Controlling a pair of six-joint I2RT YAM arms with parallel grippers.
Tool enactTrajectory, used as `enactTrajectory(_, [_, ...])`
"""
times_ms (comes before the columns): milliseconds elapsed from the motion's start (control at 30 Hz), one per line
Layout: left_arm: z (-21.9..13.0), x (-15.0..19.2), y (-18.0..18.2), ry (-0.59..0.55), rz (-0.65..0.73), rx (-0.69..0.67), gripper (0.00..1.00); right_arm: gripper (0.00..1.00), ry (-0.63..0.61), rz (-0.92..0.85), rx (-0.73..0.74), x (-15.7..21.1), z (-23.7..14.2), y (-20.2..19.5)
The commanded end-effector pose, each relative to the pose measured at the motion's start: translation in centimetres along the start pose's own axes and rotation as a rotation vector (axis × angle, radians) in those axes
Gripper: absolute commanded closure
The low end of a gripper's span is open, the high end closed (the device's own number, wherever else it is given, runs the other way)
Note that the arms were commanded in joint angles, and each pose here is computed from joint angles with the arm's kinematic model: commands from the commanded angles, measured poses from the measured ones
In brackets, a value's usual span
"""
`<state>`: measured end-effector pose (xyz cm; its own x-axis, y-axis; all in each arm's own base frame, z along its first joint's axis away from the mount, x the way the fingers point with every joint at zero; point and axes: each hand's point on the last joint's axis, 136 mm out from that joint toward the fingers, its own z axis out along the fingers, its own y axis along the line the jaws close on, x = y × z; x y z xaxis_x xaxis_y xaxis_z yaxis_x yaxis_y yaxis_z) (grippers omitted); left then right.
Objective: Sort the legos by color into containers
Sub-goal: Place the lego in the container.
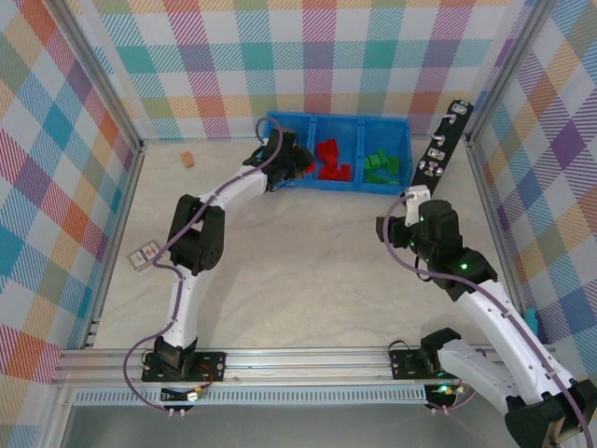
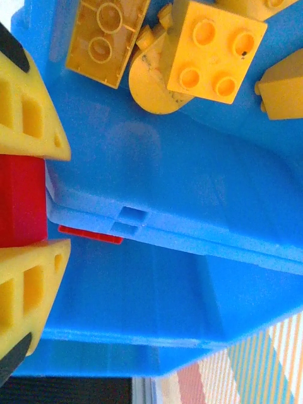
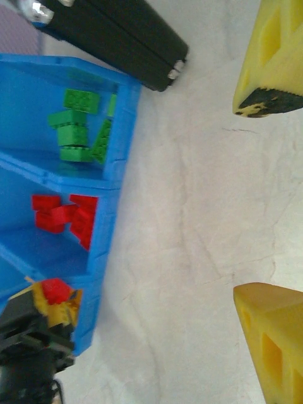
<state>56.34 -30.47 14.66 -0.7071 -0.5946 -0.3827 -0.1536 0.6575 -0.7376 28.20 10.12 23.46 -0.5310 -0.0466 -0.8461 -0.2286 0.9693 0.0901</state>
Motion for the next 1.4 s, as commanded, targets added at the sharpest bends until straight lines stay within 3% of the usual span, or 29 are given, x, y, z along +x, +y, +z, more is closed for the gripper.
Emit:
enactTrajectory(0, [-0.1, -0.9, -4.3, -0.031, -0.040, 0.155, 0.74, 0.30, 0.049, 0.047, 0.015, 1.6, 0.6, -0.2])
enactTrajectory(533, [-0.8, 0.3, -7.3, 0.015, -0.107, 0.311, 0.74, 0.30, 0.081, 0.010, 0.022, 2.1, 3.2, -0.1])
enactTrajectory(733, [1.9, 1.1, -8.6, -0.004, -0.119, 0.361, 0.74, 0.30, 0.078, 0.004, 0.024, 1.9, 3.7, -0.1])
enactTrajectory(1067, [5.8, 1.6, -8.5, -0.108, -0.163, 0.378, 0.56, 0.30, 0.073, 0.002, 0.021, 1.3, 4.0, 0.1])
enactTrajectory(1200, [5.6, 0.9, -9.3, -0.134, -0.137, 0.381, 0.40, 0.30, 0.072, 0.006, 0.011, 1.1, 4.0, 0.3])
enactTrajectory(1367, [4.3, 0.0, -10.5, -0.142, -0.113, 0.406, 0.40, 0.30, 0.066, 0.007, 0.011, 1.0, 3.7, 0.3])
